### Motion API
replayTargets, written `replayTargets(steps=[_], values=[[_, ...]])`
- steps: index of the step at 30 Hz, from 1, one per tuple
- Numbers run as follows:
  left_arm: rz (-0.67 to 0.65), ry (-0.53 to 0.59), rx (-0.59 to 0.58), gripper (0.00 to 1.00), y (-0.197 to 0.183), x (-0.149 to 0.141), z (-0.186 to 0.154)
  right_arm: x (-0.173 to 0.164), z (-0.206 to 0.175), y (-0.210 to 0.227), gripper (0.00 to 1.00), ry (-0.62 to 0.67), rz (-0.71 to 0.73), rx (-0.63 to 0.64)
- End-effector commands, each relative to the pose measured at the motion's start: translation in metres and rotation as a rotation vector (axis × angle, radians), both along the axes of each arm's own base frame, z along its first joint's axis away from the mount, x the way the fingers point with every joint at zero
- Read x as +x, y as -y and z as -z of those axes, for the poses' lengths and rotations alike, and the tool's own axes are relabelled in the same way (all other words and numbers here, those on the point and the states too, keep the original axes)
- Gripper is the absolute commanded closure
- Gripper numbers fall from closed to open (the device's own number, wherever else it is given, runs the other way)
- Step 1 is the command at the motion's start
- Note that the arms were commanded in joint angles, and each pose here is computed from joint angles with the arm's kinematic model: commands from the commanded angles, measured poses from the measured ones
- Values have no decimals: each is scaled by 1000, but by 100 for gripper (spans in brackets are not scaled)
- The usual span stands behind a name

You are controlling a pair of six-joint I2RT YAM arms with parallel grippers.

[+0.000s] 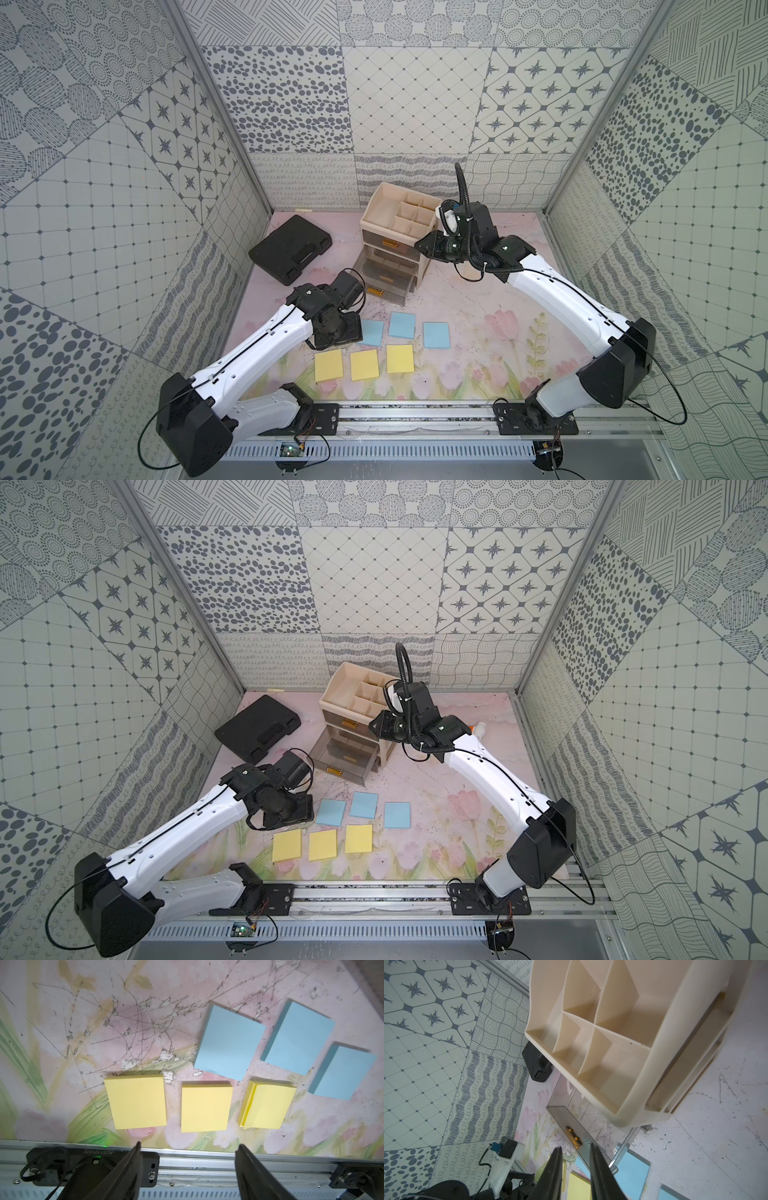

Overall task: Please put the sticky notes in the drawer by color
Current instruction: Pick up the sticky notes from the center of the board.

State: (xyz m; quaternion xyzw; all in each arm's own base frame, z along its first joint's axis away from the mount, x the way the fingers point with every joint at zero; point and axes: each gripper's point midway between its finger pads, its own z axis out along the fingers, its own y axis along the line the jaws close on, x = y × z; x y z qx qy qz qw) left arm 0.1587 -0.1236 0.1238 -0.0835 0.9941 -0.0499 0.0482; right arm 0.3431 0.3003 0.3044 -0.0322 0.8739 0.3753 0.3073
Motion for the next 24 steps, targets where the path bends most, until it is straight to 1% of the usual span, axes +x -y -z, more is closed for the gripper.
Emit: replayTargets(steps=[1,3,6,9,13,15,17,19,21,24], values=[[-79,-135,162,26,-21,-36,21,3,-38,-7,73,99,-32,30],[-129,-133,211,26,-30,-45,31,9,-41,-13,72,112,-48,33],[-221,-120,245,24,-44,-55,50,18,-37,-23,70,109,-69,26],[-270,-121,256,22,-53,-62,63,22,-31,-28,68,97,-84,25],[-303,-90,218,19,-58,-66,77,23,-20,-27,64,88,-78,4],[-334,-58,210,18,-65,-65,83,23,-15,-25,58,83,-73,-4],[-342,-33,153,17,-63,-61,91,23,-11,-24,54,78,-68,-12],[-356,-8,98,15,-62,-56,96,23,-8,-23,47,74,-66,-19],[-362,19,47,14,-60,-50,97,24,-5,-23,38,71,-66,-25],[-344,35,43,11,-62,-44,94,25,-3,-23,29,67,-62,-36]])
